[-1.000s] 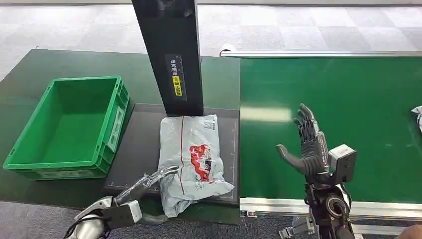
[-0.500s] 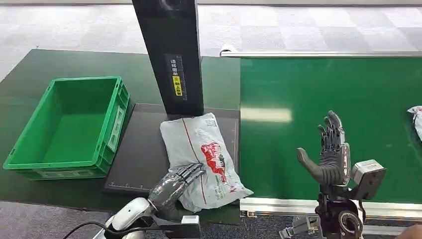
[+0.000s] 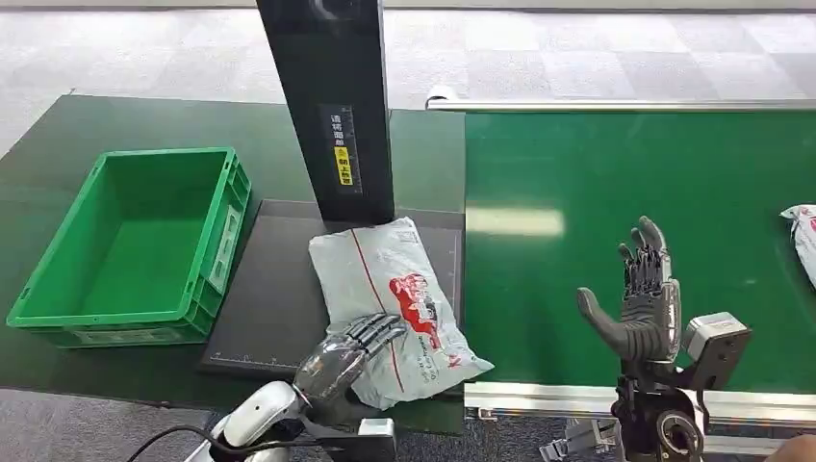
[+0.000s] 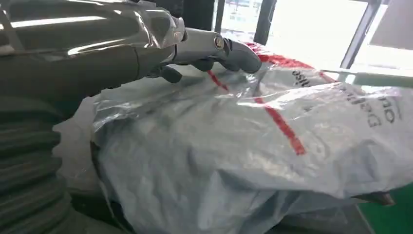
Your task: Moved the parcel from conveyor to table for the left to box.
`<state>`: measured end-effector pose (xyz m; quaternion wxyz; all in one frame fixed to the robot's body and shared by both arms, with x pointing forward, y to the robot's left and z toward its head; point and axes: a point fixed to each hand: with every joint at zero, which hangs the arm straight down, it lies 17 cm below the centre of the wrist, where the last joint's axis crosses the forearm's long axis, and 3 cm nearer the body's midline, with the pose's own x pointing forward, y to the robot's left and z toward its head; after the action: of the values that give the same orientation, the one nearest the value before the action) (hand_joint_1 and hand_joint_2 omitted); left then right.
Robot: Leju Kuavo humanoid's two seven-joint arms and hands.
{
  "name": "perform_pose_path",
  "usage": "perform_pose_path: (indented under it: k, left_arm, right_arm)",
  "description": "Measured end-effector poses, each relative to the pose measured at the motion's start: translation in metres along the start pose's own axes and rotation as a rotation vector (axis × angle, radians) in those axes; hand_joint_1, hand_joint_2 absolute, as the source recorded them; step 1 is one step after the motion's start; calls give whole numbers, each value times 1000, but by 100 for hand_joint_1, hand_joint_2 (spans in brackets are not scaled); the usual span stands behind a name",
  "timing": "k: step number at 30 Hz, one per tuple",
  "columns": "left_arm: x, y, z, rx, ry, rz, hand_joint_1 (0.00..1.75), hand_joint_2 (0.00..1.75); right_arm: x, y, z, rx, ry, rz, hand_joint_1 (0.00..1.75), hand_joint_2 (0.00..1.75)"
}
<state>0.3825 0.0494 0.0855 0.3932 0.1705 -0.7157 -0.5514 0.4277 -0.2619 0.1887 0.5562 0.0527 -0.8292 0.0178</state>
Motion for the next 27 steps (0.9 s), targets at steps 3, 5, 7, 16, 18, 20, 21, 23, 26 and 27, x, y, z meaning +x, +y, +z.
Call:
perform_pose_path:
  k: [3, 5, 7, 16, 18, 20, 21, 23, 26, 27]
  left_arm:
    - [8, 8, -11, 25, -10, 33, 173, 175]
    - [16, 8, -16, 11, -36, 99, 173, 175]
    - [26, 5, -17, -25, -76, 224, 175, 175]
    - [18, 63, 5, -3, -223, 605, 175, 175]
    - [16, 75, 9, 7, -243, 634, 175, 175]
    - [14, 85, 12, 22, -257, 640, 175, 175]
    - [13, 88, 13, 25, -258, 636, 175, 175]
    - [11, 94, 14, 34, -261, 628, 175, 175]
    - [9, 99, 15, 43, -263, 618, 175, 175]
    - [10, 100, 16, 45, -266, 622, 173, 175]
  right_arm:
    - [2, 0, -1, -1, -2, 3, 0, 175]
    - [3, -2, -1, -9, -3, 10, 0, 175]
    - [3, -4, -1, -15, 0, 14, 0, 175]
    - [3, -18, 8, -64, 6, 18, 0, 175]
    - [3, -21, 10, -69, 7, 20, 0, 175]
    - [2, -22, 11, -72, 8, 21, 0, 175]
    - [2, -22, 11, -72, 8, 21, 0, 175]
    - [3, -22, 11, -72, 8, 21, 0, 175]
    - [3, -22, 12, -72, 6, 22, 0, 175]
    - [3, -22, 12, -72, 6, 22, 0, 175]
